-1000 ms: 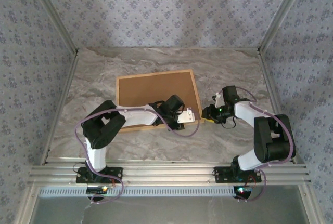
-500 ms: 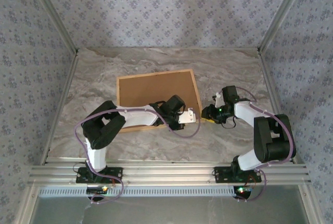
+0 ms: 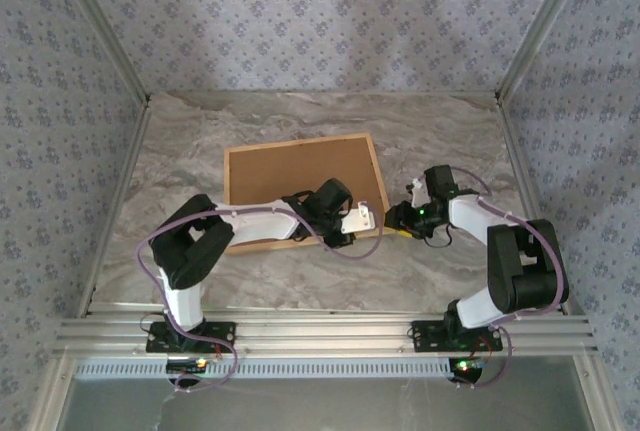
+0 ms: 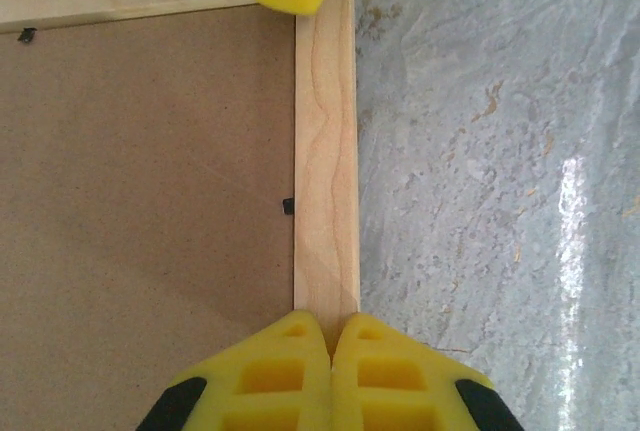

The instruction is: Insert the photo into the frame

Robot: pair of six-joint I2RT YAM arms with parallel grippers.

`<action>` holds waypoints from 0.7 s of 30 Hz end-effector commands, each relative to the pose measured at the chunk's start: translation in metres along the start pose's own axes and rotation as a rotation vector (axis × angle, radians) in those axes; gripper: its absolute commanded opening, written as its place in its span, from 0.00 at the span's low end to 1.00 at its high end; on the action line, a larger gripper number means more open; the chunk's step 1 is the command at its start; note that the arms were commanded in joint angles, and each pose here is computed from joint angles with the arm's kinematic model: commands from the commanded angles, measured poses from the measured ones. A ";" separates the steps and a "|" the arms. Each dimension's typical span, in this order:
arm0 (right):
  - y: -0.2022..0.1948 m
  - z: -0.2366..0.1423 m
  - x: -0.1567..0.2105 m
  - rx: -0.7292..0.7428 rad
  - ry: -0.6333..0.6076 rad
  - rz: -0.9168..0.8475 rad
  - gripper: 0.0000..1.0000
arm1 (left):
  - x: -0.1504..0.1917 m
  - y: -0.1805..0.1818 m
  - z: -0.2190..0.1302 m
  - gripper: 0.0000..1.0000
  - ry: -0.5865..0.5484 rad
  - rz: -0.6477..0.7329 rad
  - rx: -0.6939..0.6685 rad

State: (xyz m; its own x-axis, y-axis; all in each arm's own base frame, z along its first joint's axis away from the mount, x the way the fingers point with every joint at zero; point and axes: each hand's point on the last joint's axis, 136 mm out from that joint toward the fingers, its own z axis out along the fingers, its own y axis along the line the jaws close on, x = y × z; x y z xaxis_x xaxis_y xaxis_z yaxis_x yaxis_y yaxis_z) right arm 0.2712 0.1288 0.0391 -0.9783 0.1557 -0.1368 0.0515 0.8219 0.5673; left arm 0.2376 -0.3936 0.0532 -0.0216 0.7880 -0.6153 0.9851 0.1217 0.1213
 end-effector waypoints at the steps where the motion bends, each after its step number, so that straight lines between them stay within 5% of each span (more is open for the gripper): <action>1: 0.005 0.003 0.000 -0.017 0.012 0.003 0.48 | -0.030 -0.001 -0.020 0.00 -0.113 -0.002 0.016; 13: 0.022 0.014 -0.012 -0.140 -0.017 0.065 0.47 | -0.029 -0.001 -0.018 0.00 -0.125 -0.022 0.020; 21: 0.021 0.011 -0.012 -0.132 -0.023 0.060 0.28 | -0.022 -0.002 -0.016 0.00 -0.109 -0.031 0.015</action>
State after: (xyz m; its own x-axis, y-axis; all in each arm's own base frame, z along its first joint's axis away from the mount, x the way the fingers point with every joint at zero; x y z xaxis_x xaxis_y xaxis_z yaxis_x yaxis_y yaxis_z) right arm 0.2847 0.1403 0.0345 -0.9671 0.2285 -0.1118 0.1084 0.7676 0.6317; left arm 0.2397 -0.3877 0.0520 -0.0561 0.7804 -0.6228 0.9828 0.1530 0.1032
